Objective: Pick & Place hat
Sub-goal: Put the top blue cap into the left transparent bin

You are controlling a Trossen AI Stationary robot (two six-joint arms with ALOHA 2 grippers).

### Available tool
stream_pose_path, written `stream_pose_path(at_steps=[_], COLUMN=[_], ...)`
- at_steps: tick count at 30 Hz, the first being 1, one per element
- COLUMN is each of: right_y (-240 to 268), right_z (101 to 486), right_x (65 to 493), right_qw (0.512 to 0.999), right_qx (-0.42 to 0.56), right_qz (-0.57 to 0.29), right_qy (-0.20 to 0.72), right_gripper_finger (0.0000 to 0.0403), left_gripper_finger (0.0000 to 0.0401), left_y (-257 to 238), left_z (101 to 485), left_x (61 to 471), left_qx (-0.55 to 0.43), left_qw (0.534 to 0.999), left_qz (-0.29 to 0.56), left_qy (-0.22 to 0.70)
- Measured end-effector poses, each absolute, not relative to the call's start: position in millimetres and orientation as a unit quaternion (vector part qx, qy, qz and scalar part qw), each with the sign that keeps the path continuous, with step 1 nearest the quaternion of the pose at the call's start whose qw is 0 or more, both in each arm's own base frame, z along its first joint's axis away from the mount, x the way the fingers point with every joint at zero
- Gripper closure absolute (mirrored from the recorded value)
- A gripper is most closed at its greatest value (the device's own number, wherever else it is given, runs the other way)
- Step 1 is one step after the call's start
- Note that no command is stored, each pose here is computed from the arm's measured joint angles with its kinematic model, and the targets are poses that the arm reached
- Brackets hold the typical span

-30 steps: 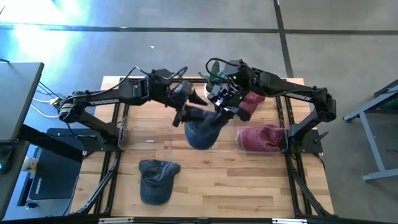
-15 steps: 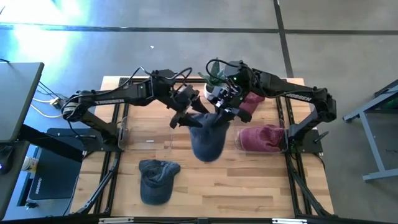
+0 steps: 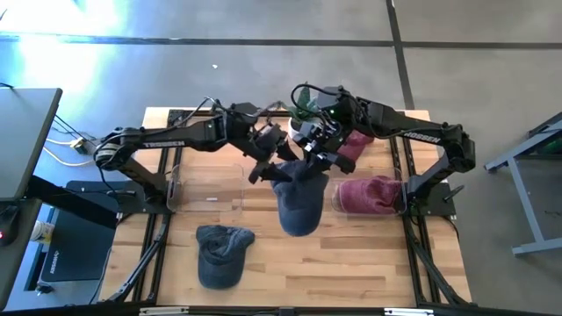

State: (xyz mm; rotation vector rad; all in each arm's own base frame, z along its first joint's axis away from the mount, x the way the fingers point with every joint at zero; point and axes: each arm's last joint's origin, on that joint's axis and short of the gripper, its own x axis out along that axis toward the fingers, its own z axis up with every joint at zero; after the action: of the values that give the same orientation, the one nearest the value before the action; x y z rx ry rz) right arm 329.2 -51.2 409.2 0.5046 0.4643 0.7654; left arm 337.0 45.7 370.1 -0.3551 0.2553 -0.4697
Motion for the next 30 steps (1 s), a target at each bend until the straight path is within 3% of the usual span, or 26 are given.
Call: stream_pose_path(at_steps=[22, 26, 30], right_y=[-46.0, -46.0, -45.8], right_z=[391.5, 390.8, 388.8], right_x=[322.4, 321.9, 320.9], right_qw=[0.87, 0.873, 0.874], right_qx=[0.24, 0.228, 0.224], right_qz=[0.31, 0.313, 0.304], right_qy=[0.298, 0.297, 0.306], right_gripper_finger=[0.0393, 0.0398, 0.0398], left_gripper_finger=[0.0076, 0.0101, 0.0155], left_y=[40.1, 39.9, 39.6], left_z=[359.9, 360.9, 360.6], left_x=[353.2, 352.6, 352.3], left_qx=[-0.199, -0.198, -0.201], left_qw=[0.92, 0.92, 0.917], left_qz=[-0.314, -0.315, -0.321], left_qy=[0.123, 0.121, 0.124])
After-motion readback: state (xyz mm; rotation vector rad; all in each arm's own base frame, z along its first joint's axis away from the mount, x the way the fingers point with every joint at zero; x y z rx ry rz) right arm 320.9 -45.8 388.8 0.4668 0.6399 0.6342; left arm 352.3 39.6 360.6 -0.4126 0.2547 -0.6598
